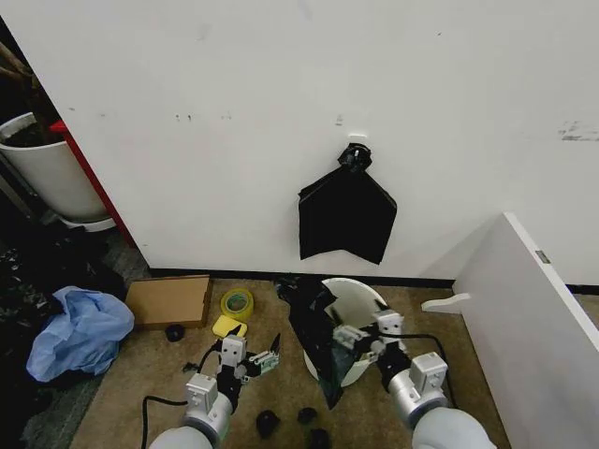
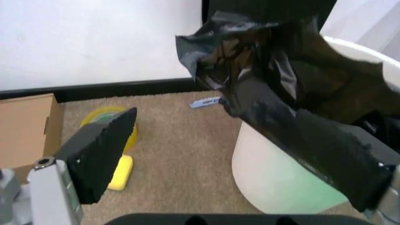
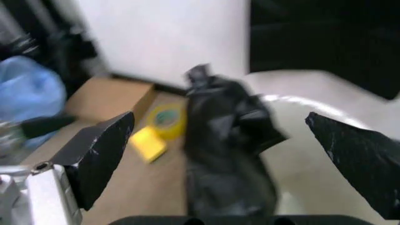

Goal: Place the garbage bag over the trash bin.

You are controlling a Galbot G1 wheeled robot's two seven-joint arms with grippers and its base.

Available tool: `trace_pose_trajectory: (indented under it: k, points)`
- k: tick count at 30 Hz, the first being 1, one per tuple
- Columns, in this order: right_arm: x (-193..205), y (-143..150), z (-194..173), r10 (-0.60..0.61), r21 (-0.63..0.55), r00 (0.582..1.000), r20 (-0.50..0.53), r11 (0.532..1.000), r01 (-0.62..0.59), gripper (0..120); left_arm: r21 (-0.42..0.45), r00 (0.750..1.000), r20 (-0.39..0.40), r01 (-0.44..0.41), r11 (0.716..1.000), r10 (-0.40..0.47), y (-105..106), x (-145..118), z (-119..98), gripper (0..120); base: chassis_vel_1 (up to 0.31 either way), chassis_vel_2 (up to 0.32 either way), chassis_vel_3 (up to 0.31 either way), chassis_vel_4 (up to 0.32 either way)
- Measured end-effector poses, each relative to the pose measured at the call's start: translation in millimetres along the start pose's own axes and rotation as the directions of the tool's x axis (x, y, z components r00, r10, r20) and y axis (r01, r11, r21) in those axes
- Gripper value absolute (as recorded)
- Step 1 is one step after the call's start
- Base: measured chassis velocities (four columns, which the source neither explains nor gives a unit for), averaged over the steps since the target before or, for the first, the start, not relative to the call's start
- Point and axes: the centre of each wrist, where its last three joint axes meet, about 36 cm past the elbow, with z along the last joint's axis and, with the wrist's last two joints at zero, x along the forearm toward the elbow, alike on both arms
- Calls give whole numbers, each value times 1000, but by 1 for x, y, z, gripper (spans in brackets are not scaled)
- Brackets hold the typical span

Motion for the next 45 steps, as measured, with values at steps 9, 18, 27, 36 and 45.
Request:
trace_pose_trajectory:
  k: [9, 18, 27, 36, 45]
  points:
    - [-58, -9, 4, -33, 70, 994, -100, 997, 40, 99, 10, 1000, -15, 17, 1000, -17, -2, -2, 8, 100, 0, 0, 0, 0]
    - [-89, -8, 15, 9, 70, 994, -105, 998, -2, 75, 19, 1000, 2, 16, 1000, -16, -4, -8, 5, 100, 0, 0, 0, 0]
    - [-89, -5, 23, 28, 82, 989, -147, 996, -16, 40, 9, 999, 25, 31, 999, -32, 2, -23, 1, 100, 0, 0, 0, 0]
    - [-90, -11, 26, 52, 81, 989, -140, 996, -41, 7, 15, 999, 26, 31, 999, -31, 3, -29, 0, 99, 0, 0, 0, 0]
    - [-83, -23, 17, 90, 64, 988, -129, 995, -82, 0, 100, 999, 27, -22, 995, 20, -11, -46, -7, 99, 0, 0, 0, 0]
